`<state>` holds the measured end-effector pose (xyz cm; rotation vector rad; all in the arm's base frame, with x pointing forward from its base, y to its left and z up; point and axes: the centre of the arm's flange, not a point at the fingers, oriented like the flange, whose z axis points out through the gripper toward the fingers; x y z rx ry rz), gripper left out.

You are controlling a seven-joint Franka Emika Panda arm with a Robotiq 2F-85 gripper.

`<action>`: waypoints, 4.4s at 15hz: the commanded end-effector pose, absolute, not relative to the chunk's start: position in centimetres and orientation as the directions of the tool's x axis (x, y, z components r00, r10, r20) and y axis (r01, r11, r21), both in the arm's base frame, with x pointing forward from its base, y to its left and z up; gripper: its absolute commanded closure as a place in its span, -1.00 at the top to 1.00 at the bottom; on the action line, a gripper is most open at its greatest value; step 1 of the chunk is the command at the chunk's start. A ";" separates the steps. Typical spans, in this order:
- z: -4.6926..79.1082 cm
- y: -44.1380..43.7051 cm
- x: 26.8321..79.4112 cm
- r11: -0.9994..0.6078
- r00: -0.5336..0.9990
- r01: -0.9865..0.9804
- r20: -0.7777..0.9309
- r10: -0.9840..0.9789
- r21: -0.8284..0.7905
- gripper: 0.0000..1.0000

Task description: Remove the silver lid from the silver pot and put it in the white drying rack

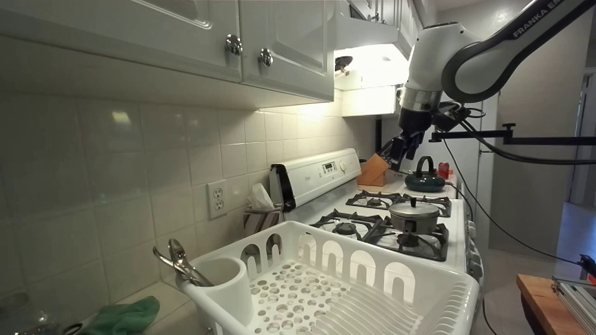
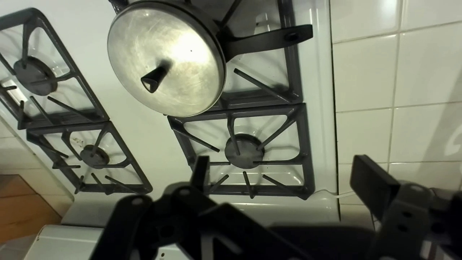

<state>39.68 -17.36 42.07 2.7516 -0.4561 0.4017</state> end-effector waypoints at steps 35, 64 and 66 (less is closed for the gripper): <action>29.1 -33.3 39.0 -0.716 0.755 -0.655 0.259 -0.602 0.244 1.00; 27.0 -33.8 41.0 -0.686 0.714 -0.695 0.326 -0.620 0.216 -0.71; 27.0 -33.9 41.1 -0.682 0.711 -0.698 0.328 -0.622 0.218 -0.95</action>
